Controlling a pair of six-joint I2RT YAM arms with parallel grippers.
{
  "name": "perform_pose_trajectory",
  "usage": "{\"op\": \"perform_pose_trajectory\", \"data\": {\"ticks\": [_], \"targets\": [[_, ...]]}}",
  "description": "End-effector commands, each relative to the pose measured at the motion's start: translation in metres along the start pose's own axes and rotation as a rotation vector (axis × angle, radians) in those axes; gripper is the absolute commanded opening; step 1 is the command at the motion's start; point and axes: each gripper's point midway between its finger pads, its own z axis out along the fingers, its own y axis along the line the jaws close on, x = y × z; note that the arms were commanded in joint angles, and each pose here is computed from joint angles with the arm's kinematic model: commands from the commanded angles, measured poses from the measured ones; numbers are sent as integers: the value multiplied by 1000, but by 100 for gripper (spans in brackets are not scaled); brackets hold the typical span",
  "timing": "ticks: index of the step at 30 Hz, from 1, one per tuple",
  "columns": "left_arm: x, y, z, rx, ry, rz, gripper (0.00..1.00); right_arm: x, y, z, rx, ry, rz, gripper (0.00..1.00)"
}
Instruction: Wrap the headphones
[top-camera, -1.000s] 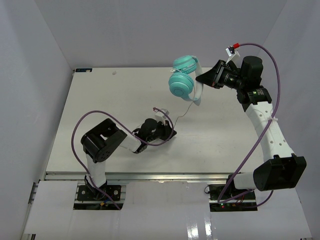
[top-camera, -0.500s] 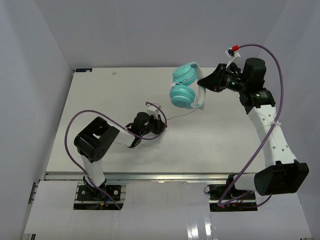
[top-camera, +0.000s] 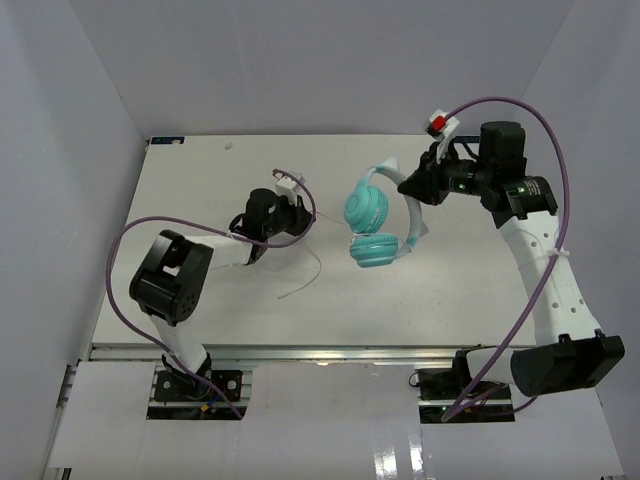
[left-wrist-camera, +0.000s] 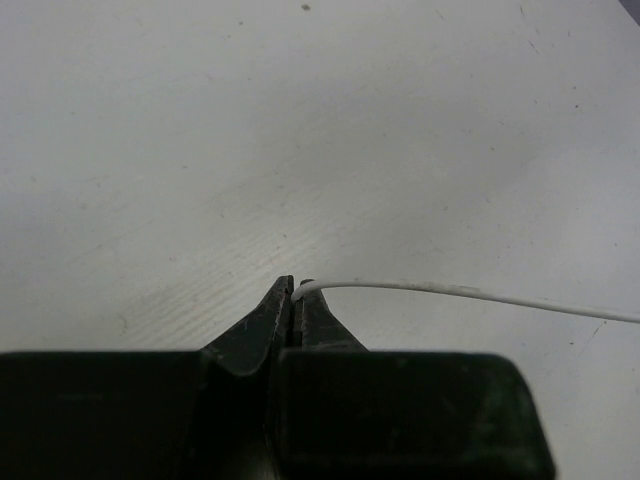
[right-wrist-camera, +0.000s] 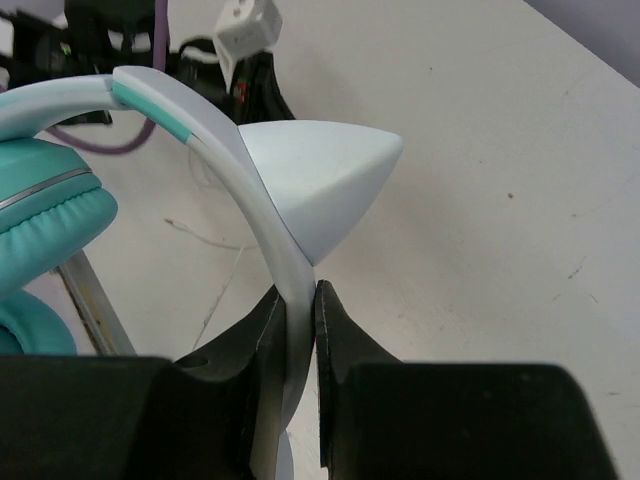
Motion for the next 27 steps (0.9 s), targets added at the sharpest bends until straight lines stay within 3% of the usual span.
{"op": "perform_pose_trajectory", "data": {"ticks": [1, 10, 27], "targets": [[-55, 1, -20, 7, -56, 80, 0, 12, 14, -9, 34, 57, -244, 8], [-101, -1, -30, 13, -59, 117, 0, 55, 48, 18, 34, 160, -431, 8], [-140, -53, -91, 121, -90, 84, 0, 70, -33, 37, 448, 262, -435, 8]]}}
